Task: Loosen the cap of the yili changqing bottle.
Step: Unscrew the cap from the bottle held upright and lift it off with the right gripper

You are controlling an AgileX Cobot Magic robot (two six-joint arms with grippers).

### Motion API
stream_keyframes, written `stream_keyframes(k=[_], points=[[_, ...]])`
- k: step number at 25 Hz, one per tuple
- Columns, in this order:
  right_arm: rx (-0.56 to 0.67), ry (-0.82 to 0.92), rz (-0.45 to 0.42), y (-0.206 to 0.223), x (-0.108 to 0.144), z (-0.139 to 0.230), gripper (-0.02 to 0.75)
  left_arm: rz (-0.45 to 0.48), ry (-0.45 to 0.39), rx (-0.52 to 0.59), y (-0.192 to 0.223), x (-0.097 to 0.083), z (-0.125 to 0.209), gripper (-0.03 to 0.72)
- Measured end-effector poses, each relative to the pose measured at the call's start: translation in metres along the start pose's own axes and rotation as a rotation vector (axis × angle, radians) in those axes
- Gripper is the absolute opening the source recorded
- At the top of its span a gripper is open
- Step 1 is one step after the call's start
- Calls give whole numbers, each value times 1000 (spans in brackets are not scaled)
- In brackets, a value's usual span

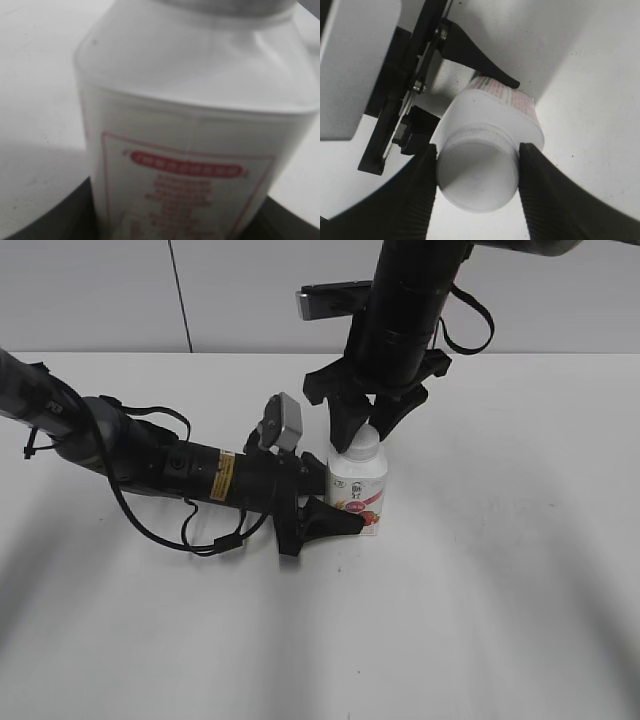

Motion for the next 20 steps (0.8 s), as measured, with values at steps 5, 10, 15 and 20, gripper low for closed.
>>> stream_keyframes(k=[5,10,15,20], points=[[-3,-199,-7,0,1,0,396,0,3,1,0,0,0,409],[-7,-399,-12,0,2,-1,396,1,6,1,0,0,0,407],[-9,-559,-13,0,2,-1,396,3,10,4,0,0,0,405],[-9,-687,-11,0,2,-1,393,5,13,7,0,0,0,402]])
Point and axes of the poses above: a point on each arm's last joint axis where the gripper is mounted, y pointing out along that axis toward the gripper, x along the wrist's bending axis when the last joint is at zero, z = x × y, the point moved 3 cm from there along y, pointing out along that axis toward the gripper, and after that the axes turned 14 degrees about -y, right-handed, at the moved point
